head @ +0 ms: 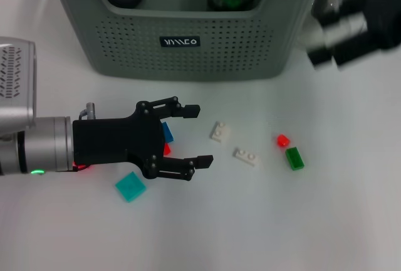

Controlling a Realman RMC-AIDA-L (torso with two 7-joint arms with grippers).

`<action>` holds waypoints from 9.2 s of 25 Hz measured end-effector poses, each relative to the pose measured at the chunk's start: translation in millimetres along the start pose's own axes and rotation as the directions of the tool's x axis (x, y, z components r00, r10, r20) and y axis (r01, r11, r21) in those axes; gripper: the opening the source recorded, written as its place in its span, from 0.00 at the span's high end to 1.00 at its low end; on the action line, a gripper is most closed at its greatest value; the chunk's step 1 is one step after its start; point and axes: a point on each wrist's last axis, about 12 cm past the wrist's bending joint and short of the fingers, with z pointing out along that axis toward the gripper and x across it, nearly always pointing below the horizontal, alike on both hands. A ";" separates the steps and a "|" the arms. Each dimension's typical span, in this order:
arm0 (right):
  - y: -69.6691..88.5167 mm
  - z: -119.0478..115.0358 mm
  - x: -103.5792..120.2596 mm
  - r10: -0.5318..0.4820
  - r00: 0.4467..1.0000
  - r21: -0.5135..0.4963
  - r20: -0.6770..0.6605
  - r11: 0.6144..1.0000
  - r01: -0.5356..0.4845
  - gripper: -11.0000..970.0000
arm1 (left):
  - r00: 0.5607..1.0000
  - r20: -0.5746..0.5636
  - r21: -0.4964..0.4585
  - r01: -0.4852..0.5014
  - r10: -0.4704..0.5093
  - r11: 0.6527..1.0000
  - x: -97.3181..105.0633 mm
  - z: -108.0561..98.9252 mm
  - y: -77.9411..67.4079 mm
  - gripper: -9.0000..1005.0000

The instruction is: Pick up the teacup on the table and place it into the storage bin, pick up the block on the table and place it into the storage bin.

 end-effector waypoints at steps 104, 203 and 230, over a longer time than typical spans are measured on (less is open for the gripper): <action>-30.2 45.8 -135.9 0.076 0.997 0.308 0.034 0.948 -0.083 0.88 | 0.991 -0.133 -0.062 0.003 -0.011 0.998 20.0 5.2 4.3 0.12; 12.4 176.0 36.0 -0.339 0.643 -0.123 -0.687 0.926 0.356 0.06 | 0.994 -0.031 -0.142 0.099 -0.104 0.985 22.3 7.6 6.1 0.12; 27.8 38.9 -87.5 -0.254 0.952 0.069 -0.171 0.961 0.269 0.53 | 0.994 -0.036 -0.145 0.097 -0.103 0.985 23.5 4.7 5.6 0.12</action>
